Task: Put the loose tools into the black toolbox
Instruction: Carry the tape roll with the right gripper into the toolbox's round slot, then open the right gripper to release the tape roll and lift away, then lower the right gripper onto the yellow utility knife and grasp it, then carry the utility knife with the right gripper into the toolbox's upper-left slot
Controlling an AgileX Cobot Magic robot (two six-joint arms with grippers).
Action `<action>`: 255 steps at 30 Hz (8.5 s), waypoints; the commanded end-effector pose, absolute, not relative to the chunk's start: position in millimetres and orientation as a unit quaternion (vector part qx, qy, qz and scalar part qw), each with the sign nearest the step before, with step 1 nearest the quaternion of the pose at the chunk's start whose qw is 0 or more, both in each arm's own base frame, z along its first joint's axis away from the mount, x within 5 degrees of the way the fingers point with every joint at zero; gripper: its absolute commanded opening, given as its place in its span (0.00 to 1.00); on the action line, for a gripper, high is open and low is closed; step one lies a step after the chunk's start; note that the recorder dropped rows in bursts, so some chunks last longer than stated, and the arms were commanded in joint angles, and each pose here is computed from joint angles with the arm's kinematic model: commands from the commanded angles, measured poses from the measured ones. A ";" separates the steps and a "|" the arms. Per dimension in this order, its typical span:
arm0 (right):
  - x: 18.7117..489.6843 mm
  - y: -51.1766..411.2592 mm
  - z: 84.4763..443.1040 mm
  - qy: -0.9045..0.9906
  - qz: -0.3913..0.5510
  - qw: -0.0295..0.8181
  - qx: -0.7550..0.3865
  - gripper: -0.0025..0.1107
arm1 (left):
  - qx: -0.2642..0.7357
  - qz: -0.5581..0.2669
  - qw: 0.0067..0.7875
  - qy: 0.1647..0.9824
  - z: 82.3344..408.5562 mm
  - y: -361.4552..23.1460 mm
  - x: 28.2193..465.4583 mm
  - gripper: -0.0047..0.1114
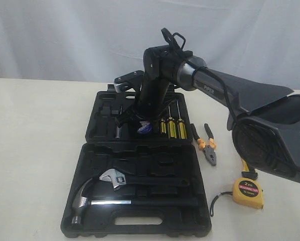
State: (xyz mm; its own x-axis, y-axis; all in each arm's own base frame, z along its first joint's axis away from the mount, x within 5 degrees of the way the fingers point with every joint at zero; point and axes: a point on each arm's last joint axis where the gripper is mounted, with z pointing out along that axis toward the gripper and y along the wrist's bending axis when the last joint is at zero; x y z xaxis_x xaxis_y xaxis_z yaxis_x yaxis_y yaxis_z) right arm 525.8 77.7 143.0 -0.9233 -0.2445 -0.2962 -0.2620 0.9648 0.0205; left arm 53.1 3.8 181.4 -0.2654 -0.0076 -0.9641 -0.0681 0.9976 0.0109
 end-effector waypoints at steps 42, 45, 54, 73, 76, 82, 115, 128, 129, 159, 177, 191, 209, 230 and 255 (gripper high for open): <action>515.7 69.1 202.0 0.975 0.008 0.173 -0.137 0.02 | -0.024 0.023 0.611 0.791 182.3 3.7 53.4 0.04; 518.3 69.5 180.0 0.979 0.008 0.151 -0.137 0.02 | -0.024 0.023 0.611 0.791 182.3 3.7 53.4 0.04; 519.9 69.1 132.8 0.984 -0.002 0.098 -0.148 0.02 | -0.024 0.023 0.611 0.791 182.3 3.7 53.4 0.04; 529.6 79.5 141.6 0.976 0.050 0.166 -0.134 0.02 | -0.024 0.023 0.611 0.791 182.3 3.7 53.4 0.04; 529.8 79.3 121.4 0.979 0.048 0.146 -0.135 0.02 | -0.024 0.023 0.611 0.791 182.3 3.7 53.4 0.04; 530.6 78.7 153.7 0.972 0.044 0.185 -0.137 0.02 | -0.024 0.023 0.611 0.791 182.3 3.7 53.4 0.04; 508.0 67.1 259.3 0.959 0.000 0.247 -0.142 0.02 | -0.024 0.023 0.611 0.791 182.3 3.7 53.4 0.04; 472.9 -23.8 314.5 0.970 -0.045 0.238 -0.031 0.02 | -0.024 0.023 0.611 0.791 182.3 3.7 53.4 0.04; 470.6 -32.1 312.6 0.972 -0.043 0.232 -0.021 0.02 | -0.024 0.023 0.611 0.791 182.3 3.7 53.4 0.04; 407.4 -120.5 167.3 0.989 -0.109 0.045 0.086 0.52 | -0.024 0.023 0.611 0.791 182.3 3.7 53.4 0.04; 404.0 -119.7 116.6 0.994 -0.038 0.034 0.099 0.49 | -0.024 0.023 0.611 0.791 182.3 3.7 53.4 0.04; 414.1 -118.2 185.3 0.986 -0.024 0.125 0.108 0.02 | -0.024 0.023 0.611 0.791 182.3 3.7 53.4 0.04; 459.5 102.9 253.2 0.956 0.113 0.269 -0.036 0.02 | -0.024 0.023 0.611 0.791 182.3 3.7 53.4 0.04; 528.7 183.3 189.4 0.930 0.117 0.345 0.057 0.02 | -0.024 0.023 0.611 0.791 182.3 3.7 53.4 0.04; 555.5 171.0 135.5 0.944 0.016 0.324 0.065 0.03 | -0.024 0.023 0.611 0.791 182.3 3.7 53.4 0.04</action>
State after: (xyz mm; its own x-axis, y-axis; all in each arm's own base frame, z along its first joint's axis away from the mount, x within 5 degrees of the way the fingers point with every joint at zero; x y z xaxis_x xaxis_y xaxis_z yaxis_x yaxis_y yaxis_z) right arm 554.7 177.6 137.4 -0.7704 0.1428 -0.6214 0.1084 0.9897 0.0932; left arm 53.2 3.8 181.6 -0.2634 -0.0075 -0.9646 -0.0682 0.9976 0.0109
